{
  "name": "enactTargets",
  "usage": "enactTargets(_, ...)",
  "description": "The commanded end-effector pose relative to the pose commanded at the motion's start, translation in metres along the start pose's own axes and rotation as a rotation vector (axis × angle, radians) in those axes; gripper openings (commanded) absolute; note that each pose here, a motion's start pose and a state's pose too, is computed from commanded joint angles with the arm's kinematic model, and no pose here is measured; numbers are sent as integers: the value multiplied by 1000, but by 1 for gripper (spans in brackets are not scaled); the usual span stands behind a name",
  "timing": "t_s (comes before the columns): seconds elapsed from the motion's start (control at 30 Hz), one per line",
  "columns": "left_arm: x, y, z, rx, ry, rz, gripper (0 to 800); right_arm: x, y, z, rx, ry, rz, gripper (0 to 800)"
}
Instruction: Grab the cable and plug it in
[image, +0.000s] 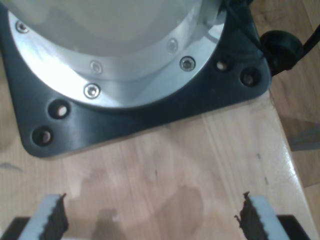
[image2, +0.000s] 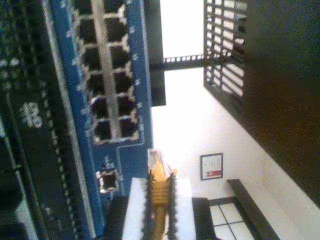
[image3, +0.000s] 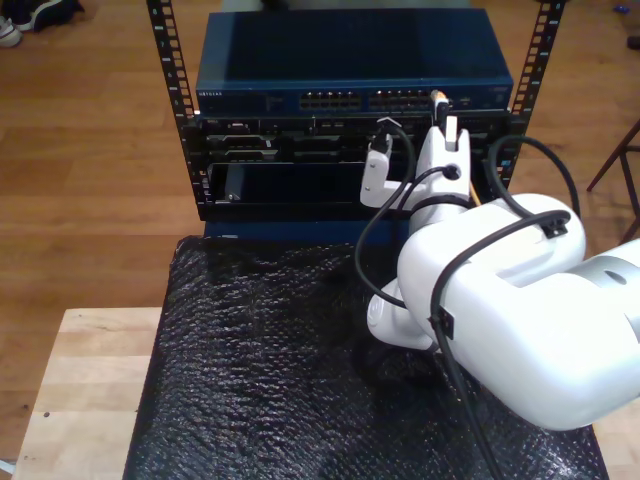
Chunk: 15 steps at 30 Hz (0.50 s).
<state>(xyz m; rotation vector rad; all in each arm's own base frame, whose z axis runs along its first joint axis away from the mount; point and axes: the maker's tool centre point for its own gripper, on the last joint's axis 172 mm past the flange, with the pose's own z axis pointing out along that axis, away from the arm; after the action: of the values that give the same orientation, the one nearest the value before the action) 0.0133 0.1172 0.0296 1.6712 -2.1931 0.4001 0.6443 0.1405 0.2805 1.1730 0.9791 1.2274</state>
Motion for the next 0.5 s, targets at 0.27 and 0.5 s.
enactTargets(0.27, 0, 0, 0, 0, 0, 0, 800, 8, -3, -2, 12, 12, 5, 0)
enactTargets(0.5, 0, 0, 0, 0, 0, 0, 800, 11, -2, 2, 17, 16, 14, 0)
